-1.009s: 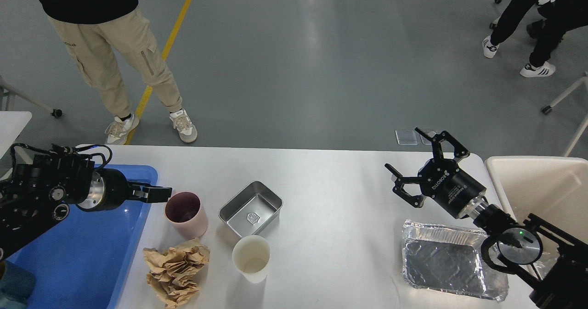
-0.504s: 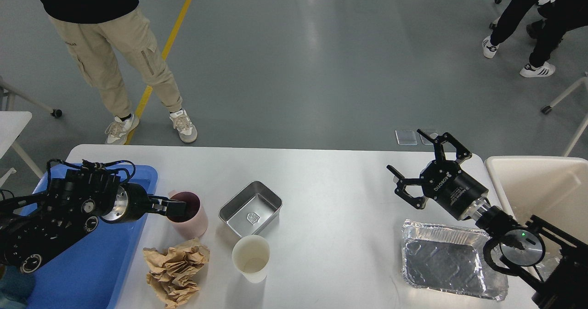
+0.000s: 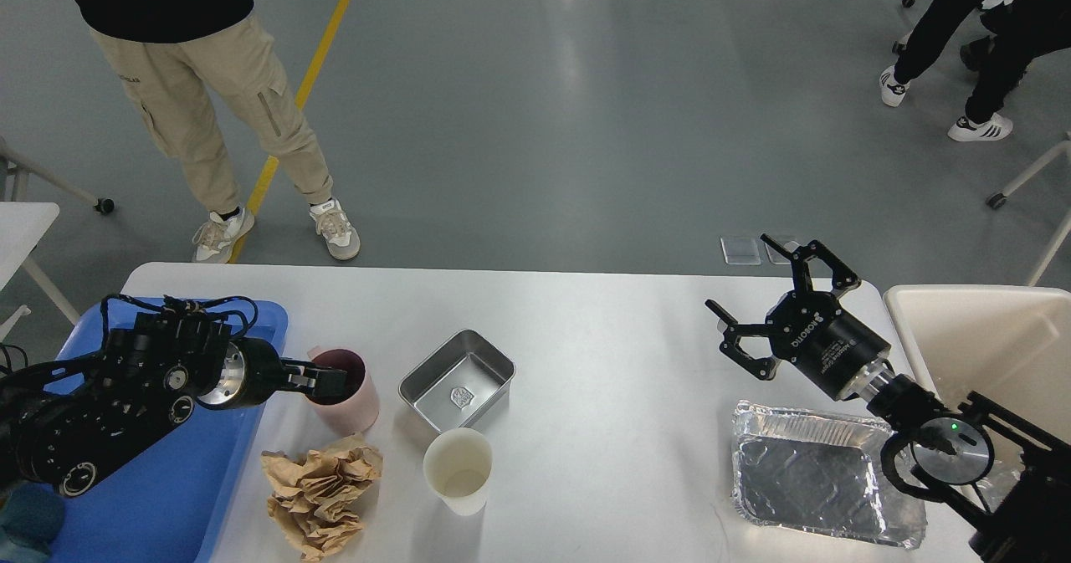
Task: Tidy desktop
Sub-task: 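Reach the left gripper to the pink mug and grasp its rim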
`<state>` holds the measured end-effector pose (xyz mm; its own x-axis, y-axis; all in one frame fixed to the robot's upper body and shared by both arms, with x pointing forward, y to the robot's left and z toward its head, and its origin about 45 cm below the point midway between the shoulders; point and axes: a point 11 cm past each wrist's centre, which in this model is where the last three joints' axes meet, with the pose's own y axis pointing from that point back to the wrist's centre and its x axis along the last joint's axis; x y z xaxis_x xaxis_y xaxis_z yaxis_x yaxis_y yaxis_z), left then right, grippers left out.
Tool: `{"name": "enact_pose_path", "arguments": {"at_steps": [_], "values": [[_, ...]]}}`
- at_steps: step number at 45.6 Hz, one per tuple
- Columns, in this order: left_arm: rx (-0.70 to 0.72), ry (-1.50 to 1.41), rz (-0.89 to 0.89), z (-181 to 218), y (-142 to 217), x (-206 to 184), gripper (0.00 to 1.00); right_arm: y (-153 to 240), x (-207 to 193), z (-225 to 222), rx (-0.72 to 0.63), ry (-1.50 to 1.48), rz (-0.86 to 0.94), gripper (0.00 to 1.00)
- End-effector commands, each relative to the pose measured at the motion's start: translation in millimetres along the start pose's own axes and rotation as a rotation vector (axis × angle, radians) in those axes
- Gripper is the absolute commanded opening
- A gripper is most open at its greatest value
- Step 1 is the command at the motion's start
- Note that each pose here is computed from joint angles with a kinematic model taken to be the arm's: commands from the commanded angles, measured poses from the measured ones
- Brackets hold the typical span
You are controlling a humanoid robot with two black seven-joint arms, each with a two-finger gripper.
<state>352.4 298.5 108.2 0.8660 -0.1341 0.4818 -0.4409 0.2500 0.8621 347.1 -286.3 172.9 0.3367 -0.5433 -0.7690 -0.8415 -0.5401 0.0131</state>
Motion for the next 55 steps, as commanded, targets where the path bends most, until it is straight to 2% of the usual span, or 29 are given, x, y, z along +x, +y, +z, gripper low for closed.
{"name": "enact_pose_path", "arguments": {"at_steps": [1,9,18,25,55], "values": [[-0.015,-0.004,0.001,5,-2,2,0.75,0,0,0,0.000,0.000,0.000,1.00],[-0.010,-0.003,-0.001,3,-1,1,0.54,0,0,0,0.000,0.001,0.002,1.00],[-0.015,-0.001,-0.004,1,0,-2,0.46,0,1,0,0.000,0.000,0.002,1.00],[-0.029,-0.009,-0.004,1,0,-2,0.34,1,1,1,-0.004,0.005,0.002,1.00],[-0.110,-0.046,-0.023,2,3,-12,0.08,1,2,-2,0.007,0.004,0.007,1.00]]}}
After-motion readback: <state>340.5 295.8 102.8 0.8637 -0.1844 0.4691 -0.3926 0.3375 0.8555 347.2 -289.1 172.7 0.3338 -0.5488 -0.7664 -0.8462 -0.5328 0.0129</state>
